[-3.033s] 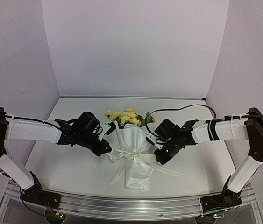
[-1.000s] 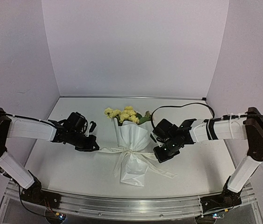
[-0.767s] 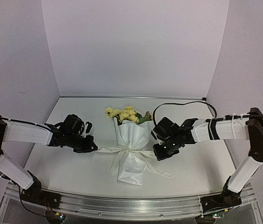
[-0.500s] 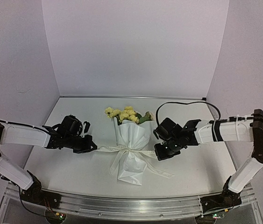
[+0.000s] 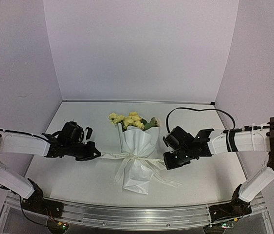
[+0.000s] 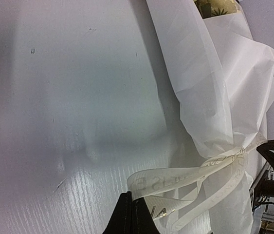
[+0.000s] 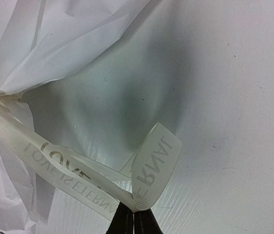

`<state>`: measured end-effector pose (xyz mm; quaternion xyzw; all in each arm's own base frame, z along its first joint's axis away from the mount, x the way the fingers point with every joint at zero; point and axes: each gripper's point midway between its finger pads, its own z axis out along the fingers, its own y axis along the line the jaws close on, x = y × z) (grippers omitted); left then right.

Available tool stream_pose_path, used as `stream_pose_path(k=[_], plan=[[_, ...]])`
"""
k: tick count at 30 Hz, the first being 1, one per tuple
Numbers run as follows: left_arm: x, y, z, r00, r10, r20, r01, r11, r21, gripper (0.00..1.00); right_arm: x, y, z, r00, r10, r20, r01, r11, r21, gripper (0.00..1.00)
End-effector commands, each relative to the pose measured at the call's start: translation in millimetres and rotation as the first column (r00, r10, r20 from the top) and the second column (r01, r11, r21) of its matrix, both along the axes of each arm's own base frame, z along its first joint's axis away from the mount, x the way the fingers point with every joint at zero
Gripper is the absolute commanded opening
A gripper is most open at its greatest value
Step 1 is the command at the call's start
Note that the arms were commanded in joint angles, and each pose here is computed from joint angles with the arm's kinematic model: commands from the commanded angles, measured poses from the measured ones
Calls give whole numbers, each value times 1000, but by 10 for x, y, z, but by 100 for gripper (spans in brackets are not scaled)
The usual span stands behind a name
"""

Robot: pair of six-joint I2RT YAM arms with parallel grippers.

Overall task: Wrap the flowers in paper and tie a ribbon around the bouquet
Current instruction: Tie the half-tied ribbon around the folded bouquet, then adjust the ribbon on the folded bouquet.

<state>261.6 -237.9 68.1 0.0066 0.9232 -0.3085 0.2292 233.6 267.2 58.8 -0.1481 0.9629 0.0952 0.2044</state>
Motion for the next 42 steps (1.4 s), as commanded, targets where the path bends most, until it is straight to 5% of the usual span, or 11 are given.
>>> stream_pose_path(k=[1, 11, 27, 32, 42], plan=[[153, 627, -202, 975, 220, 24, -220, 955, 197, 0, -196, -893, -173, 995, -99, -33, 81, 928, -364, 0], [139, 709, -186, 975, 219, 35, -222, 955, 197, 0, -201, -989, -205, 994, -107, -18, 90, 912, -400, 0], [109, 33, 154, 991, -67, 119, 53, 992, 117, 0, -236, -376, 23, 990, 28, -139, -59, 973, -224, 0], [-22, -294, 58, 985, -142, 98, 128, 982, 137, 0, -263, -118, 71, 985, 70, -160, -99, 978, -182, 14], [-177, -1405, 144, 955, -273, 116, 267, 961, 70, 0, -259, -269, 64, 990, 56, -130, -84, 971, -223, 25]])
